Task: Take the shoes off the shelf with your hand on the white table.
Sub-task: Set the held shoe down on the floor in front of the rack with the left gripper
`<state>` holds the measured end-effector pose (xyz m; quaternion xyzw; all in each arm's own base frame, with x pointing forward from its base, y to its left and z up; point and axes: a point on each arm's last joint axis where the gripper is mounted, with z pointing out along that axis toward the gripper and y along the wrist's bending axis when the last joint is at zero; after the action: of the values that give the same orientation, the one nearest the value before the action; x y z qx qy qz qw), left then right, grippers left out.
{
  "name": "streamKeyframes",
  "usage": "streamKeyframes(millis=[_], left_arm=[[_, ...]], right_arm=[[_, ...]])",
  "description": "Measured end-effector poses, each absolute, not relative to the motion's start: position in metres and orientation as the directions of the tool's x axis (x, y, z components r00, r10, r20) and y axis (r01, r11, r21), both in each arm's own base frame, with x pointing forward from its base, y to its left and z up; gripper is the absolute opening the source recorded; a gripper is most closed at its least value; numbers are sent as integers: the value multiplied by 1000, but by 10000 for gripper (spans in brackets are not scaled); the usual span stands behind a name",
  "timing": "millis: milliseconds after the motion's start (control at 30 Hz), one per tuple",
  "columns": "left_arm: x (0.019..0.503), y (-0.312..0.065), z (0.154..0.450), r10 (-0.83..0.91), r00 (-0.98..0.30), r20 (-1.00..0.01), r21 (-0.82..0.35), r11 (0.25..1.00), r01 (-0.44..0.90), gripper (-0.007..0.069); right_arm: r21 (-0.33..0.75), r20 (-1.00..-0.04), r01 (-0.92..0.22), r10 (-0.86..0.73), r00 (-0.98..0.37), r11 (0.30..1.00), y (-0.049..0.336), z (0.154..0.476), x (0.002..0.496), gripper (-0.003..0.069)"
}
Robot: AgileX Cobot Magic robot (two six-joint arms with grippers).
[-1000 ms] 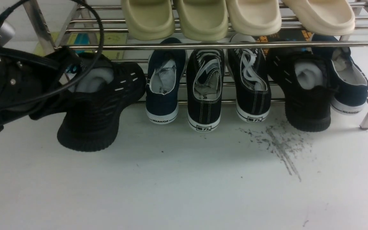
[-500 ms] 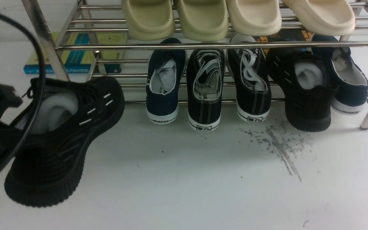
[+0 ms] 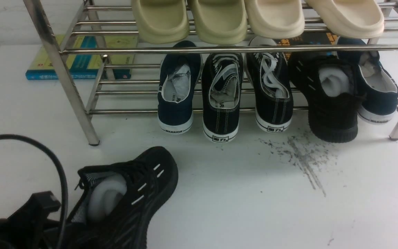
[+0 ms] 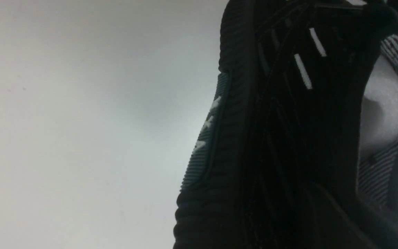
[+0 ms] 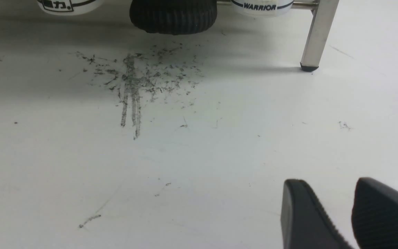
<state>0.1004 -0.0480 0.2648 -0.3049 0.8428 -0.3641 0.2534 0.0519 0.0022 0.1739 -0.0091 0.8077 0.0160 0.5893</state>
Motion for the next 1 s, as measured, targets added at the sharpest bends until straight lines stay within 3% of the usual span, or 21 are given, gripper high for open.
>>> streamKeyframes(millis=[133,267,500,667,867,1000], left_arm=[[104,-52,278,-697,-678,-233,-827,508,-239,25],[110,-55,304,-668,-677,-309,-840,525,-134,25],[148,-61,405,-495,-676,-546,-729,679,91,25],[166,-61,447,-421,-705,-570,-651,755,75,25],[131,-54,444,-477,-717,-508,-617,783,-83,25],[116,-65,413,-481,-772,-414,-609,777,-157,25]], right_arm=[[15,-952,-34,4,-305,999,2,174,52,240],[15,-952,-34,4,-305,999,2,174,52,240],[15,-952,-34,4,-305,999,2,174,52,240],[15,-952,-34,4,-305,999,2,174,52,240],[15,-952,-34,4,-305,999,2,174,52,240],[15,-952,-34,4,-305,999,2,174,52,240]])
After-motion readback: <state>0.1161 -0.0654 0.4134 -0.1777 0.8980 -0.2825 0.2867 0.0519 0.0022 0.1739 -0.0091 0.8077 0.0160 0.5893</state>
